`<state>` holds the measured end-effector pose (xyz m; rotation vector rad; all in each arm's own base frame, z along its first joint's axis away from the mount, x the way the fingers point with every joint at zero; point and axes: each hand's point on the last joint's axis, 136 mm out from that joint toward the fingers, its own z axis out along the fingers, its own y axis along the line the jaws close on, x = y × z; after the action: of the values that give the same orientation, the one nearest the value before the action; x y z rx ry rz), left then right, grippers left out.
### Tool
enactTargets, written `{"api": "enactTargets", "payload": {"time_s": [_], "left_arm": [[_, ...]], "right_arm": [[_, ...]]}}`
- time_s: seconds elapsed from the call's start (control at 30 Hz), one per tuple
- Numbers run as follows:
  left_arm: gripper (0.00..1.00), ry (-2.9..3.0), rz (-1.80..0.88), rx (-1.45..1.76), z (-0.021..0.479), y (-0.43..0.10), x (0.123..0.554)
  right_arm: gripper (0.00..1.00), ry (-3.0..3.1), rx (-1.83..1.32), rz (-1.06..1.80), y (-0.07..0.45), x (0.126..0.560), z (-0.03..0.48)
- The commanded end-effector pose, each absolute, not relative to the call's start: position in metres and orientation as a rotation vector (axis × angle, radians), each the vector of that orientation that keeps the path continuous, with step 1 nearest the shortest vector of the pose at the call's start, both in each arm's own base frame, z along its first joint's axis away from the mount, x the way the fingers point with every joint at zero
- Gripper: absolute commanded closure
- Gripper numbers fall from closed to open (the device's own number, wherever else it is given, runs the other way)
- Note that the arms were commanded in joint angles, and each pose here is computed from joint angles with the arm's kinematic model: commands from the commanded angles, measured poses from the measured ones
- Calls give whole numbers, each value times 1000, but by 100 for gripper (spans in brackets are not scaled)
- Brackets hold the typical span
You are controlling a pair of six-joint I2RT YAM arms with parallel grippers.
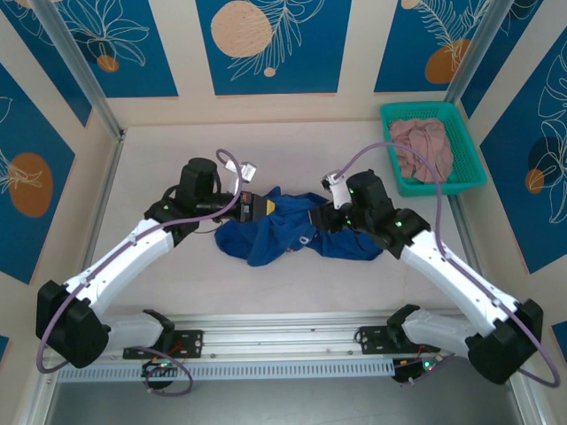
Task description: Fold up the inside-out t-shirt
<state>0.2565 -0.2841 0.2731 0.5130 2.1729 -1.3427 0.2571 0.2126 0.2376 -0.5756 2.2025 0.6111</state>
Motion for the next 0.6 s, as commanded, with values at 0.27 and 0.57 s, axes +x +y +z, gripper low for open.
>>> {"api": "enactTargets", "payload": {"time_s": [0.27,0.57], "left_arm": [[100,2183,-1340,462,271,-282,265],[100,2179,-1352,471,273,-282,263]], "right_arm": [[61,1975,-939,803,276,211,257],[68,2053,-958,716,303,231,222]]}}
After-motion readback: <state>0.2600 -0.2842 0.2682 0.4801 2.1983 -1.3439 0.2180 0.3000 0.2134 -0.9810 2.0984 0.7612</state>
